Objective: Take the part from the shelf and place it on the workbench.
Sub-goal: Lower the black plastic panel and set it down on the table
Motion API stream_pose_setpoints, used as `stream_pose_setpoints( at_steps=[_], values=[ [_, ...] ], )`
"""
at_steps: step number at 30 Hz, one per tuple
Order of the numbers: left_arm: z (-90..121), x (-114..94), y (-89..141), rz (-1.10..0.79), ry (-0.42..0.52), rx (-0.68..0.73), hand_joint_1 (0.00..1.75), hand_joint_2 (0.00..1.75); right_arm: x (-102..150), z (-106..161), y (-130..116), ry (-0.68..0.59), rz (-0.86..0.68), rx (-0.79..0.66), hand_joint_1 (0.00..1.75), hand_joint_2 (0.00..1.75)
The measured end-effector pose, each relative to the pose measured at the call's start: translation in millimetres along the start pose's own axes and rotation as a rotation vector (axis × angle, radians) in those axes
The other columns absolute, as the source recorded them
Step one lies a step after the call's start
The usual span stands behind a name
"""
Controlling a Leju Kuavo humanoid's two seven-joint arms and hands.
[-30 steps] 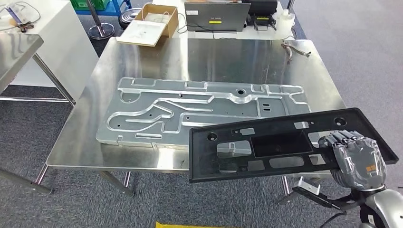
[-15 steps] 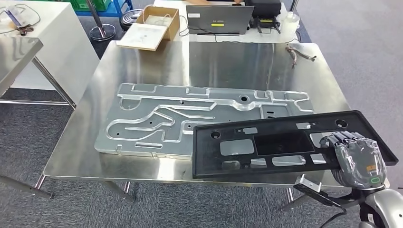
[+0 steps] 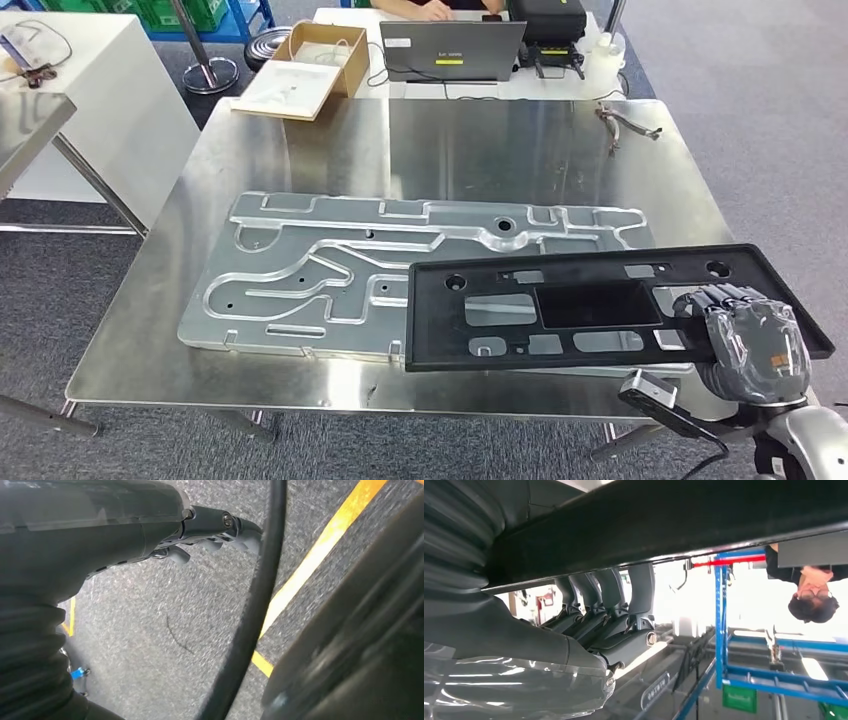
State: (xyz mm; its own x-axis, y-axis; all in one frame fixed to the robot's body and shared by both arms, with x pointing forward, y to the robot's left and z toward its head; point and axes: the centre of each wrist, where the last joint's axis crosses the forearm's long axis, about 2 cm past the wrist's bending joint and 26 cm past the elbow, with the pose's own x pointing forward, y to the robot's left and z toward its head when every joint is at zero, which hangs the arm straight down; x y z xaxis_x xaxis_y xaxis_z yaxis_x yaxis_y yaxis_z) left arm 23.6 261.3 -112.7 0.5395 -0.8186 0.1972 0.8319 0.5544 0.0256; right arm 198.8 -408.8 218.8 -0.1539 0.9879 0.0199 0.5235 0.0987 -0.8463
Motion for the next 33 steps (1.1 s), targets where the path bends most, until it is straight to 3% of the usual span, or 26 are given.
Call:
stream_pose_setpoints(
  at_steps=[10,19,28,33],
  values=[
    [0,1,0,-0.003,-0.002,0.000,0.00,1.75,-5,-1,3,0.029,-0.021,0.012,1.59,1.75],
    [0,3,2,-0.017,-0.010,0.002,0.00,1.75,-22,-18,16,0.060,-0.031,0.032,1.59,1.75],
    [0,0,5,-0.002,-0.038,-0.008,0.00,1.75,-77,-95,64,0.134,-0.040,0.129,1.59,1.75],
    [0,-2,8,0.013,-0.044,-0.007,0.00,1.75,-89,-130,88,0.160,-0.045,0.177,1.59,1.75]
  ],
)
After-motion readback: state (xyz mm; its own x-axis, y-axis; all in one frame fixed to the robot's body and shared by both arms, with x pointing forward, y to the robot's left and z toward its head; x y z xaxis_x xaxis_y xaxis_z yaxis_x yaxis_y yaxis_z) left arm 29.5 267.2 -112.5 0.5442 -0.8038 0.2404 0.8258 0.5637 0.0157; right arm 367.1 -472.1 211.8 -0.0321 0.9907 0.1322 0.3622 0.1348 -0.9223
